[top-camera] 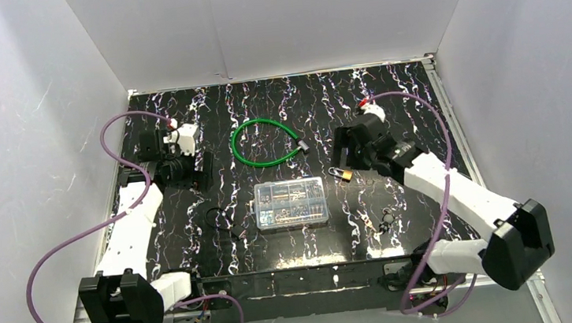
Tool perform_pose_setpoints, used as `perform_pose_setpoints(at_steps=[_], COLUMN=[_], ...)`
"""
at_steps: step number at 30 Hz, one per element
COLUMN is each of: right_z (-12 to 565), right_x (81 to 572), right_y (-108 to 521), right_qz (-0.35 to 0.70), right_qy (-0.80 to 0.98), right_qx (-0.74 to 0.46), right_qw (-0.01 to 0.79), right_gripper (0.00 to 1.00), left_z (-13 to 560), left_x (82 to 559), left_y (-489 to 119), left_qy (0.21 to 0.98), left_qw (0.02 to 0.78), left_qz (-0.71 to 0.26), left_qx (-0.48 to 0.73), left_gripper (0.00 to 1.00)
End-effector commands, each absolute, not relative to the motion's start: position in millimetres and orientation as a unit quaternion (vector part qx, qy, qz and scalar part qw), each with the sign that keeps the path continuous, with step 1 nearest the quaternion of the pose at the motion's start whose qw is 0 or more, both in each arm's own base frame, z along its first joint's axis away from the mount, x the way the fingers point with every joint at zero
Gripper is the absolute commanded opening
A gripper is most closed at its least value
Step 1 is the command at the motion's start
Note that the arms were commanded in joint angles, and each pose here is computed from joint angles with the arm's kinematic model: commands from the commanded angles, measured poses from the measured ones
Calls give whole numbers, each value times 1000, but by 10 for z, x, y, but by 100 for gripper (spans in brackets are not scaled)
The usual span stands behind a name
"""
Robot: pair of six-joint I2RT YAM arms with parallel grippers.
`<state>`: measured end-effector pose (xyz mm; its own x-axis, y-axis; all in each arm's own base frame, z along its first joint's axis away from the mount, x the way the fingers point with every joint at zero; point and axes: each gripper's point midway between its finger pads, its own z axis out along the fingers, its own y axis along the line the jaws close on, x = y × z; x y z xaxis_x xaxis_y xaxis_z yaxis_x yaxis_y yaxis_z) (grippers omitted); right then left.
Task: Unlock with the key
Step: Move the distractor to the center of the board.
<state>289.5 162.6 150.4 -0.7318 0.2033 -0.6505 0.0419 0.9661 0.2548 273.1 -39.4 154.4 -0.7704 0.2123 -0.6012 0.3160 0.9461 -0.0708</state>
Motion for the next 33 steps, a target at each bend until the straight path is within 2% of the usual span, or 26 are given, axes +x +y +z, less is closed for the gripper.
perform_pose_setpoints(at_steps=[1, 5, 11, 14, 19, 27, 33], right_z=[1526, 1370, 1147, 1188, 1484, 1499, 1390], right_x=[2510, 2170, 1903, 1850, 1949, 2040, 2062], right_y=[1873, 2079, 2193, 2335, 2909, 4064, 4576], right_qz=[133, 155, 145, 136, 119, 102, 122], right_qy=[925, 934, 944, 940, 920, 887, 870], right_qx=[22, -12, -40, -73, -161, -303, -344], right_qw=[355, 322, 294, 305, 337, 334, 330], right_gripper=[100, 100, 100, 95, 94, 92, 88], left_z=[1525, 1575, 1614, 1608, 1671, 1747, 1892], left_x=[2413, 2278, 2165, 2108, 2145, 2362, 2527], left_y=[-567, -707, -711, -687, -640, -319, 170], left_qy=[928, 916, 913, 918, 926, 952, 964], left_qw=[279, 273, 261, 243, 249, 251, 262], left_qz=[-137, -178, -182, -179, -164, -85, -7], left_qx=[205, 232, 254, 258, 230, 153, 56], left_gripper=[100, 100, 100, 100, 99, 99, 100])
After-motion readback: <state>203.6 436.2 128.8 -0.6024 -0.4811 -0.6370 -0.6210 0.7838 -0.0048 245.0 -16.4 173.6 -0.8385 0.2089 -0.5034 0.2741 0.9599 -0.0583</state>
